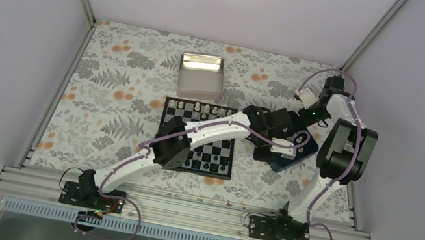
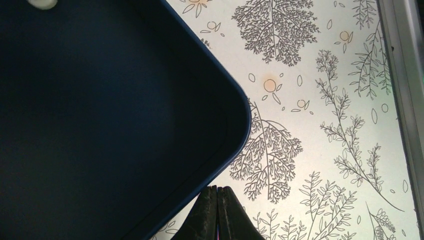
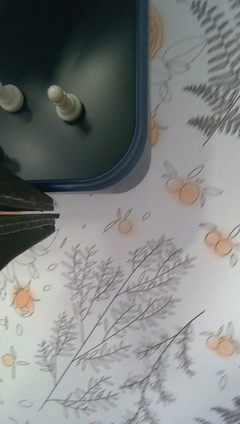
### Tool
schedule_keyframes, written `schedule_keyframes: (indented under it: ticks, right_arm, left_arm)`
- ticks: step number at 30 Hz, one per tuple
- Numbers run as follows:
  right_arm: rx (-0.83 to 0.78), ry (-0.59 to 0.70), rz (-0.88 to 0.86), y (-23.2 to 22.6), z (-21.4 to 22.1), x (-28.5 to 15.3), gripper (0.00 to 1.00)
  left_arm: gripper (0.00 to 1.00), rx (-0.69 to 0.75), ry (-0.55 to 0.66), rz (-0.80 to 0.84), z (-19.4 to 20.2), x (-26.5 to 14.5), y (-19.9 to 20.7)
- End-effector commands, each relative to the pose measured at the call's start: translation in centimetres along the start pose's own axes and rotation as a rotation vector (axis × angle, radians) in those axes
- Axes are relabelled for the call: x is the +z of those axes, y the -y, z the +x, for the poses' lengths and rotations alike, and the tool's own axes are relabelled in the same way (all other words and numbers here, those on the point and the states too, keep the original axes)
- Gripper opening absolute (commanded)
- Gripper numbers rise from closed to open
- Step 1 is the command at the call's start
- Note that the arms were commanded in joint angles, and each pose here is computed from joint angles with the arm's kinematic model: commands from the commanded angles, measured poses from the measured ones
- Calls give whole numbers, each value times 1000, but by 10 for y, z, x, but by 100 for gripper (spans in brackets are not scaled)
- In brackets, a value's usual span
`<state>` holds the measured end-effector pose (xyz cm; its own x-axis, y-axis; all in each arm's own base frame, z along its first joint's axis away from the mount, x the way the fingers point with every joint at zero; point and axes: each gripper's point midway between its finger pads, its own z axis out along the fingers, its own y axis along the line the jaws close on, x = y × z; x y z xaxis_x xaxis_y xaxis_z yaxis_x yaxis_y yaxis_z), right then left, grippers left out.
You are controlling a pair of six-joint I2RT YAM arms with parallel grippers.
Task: Set up the chess pieces on the board
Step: Adjust the storage box at the center of the board.
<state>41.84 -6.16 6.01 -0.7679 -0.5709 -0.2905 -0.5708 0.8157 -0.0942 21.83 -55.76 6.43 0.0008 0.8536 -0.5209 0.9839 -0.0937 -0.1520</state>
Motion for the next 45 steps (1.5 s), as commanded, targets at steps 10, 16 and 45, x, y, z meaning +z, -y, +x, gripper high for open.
schedule_keyframes:
  ticks: [10,16,45]
  right_arm:
    - [-110,18,-109,-47,-42,9,6]
    - [-152,12,-160,-73,-50,11,7]
    - [-144,209,-131,-76,-58,-87,13]
  left_arm:
    - [2,16,31,76,-13,19,30]
    - [2,11,25,137,-12,24,48]
    - [2,96,19,133,-24,-66,95]
